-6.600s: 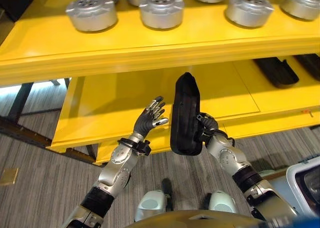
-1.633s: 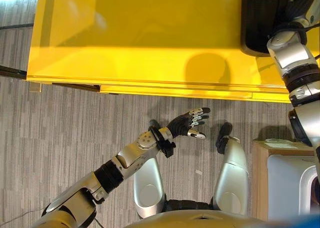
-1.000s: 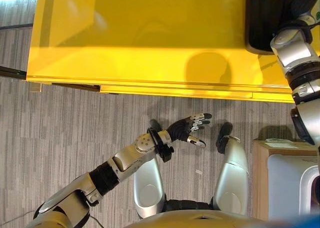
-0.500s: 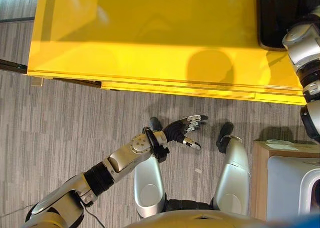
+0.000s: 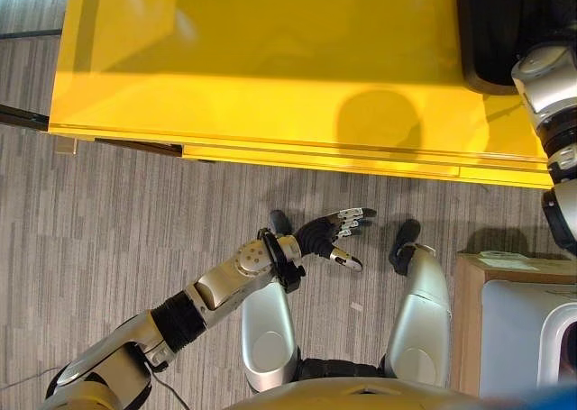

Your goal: Move parts from the plastic box to the shelf.

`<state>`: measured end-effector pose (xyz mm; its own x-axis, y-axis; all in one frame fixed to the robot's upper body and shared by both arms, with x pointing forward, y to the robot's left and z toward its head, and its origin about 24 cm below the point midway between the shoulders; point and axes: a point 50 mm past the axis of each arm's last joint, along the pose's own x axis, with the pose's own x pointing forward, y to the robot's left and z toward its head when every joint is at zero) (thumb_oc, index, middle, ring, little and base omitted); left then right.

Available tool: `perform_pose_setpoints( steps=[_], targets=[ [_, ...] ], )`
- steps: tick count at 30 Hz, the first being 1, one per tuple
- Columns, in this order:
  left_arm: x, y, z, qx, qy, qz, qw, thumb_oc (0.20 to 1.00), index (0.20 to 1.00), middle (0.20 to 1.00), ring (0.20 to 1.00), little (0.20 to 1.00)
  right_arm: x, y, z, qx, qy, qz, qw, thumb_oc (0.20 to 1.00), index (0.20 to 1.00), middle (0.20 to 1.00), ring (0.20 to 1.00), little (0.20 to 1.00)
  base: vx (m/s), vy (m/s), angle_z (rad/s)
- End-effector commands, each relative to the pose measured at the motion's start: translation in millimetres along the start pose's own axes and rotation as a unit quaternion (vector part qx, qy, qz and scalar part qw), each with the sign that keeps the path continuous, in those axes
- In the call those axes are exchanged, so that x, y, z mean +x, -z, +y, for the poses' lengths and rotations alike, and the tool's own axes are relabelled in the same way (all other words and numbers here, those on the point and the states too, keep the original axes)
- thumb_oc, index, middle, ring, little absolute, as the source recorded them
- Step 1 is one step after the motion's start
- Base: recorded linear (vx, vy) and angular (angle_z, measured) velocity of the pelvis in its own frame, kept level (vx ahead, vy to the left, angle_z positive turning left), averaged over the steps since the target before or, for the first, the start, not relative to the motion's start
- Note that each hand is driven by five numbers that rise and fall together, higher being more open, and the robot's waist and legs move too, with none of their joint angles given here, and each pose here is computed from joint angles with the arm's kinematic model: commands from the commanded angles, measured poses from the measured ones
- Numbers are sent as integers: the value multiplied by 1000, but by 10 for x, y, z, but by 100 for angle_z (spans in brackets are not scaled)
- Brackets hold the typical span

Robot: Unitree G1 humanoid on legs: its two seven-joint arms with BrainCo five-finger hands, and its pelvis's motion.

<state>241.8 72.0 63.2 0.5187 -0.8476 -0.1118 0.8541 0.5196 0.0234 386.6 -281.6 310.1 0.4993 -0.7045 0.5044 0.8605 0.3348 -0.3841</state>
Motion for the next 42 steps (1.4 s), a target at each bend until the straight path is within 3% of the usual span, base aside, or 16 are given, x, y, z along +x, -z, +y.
perform_pose_setpoints(
  steps=[1, 9, 15, 22, 24, 34, 37, 42],
  targets=[
    [27, -200, -249, -35, 50, -59, 996, 1000, 1000, 1000, 1000, 1000, 73, -169, -108, 46, 30, 3, 998, 1000, 1000, 1000, 1000, 1000, 0, 0, 0],
    [33, -203, -266, -38, 30, -67, 997, 1000, 1000, 1000, 1000, 1000, 81, -186, -205, 52, 103, -19, 993, 1000, 1000, 1000, 1000, 1000, 0, 0, 0],
    [0, -177, -256, -33, 29, -64, 997, 1000, 1000, 1000, 1000, 1000, 69, -225, -202, 108, 90, -10, 990, 1000, 1000, 1000, 1000, 1000, 0, 0, 0],
    [-34, -152, -245, -32, 27, -60, 997, 1000, 1000, 1000, 1000, 1000, 31, -142, -118, 294, 17, 73, 953, 1000, 1000, 1000, 1000, 1000, 0, 0, 0],
    [-47, -152, -248, -78, 36, -69, 994, 1000, 1000, 1000, 1000, 1000, 28, -139, -124, 331, 2, 82, 940, 1000, 1000, 1000, 1000, 1000, 10, 3, -2],
    [-77, -124, -239, -81, 34, -76, 993, 1000, 1000, 1000, 1000, 1000, 31, -37, -128, 364, -67, 105, 923, 1000, 1000, 1000, 1000, 1000, 15, 22, -3],
    [-113, -94, -191, -90, 13, -86, 992, 1000, 1000, 1000, 1000, 1000, -100, 342, -59, 314, -99, 108, 938, 1000, 1000, 1000, 1000, 1000, 49, 76, -2],
    [-136, -69, -143, -100, -4, -96, 990, 1000, 1000, 1000, 1000, 1000, -388, 817, 109, 285, -151, 154, 934, 1000, 1000, 1000, 1000, 1000, 44, 54, -12]
  ],
)
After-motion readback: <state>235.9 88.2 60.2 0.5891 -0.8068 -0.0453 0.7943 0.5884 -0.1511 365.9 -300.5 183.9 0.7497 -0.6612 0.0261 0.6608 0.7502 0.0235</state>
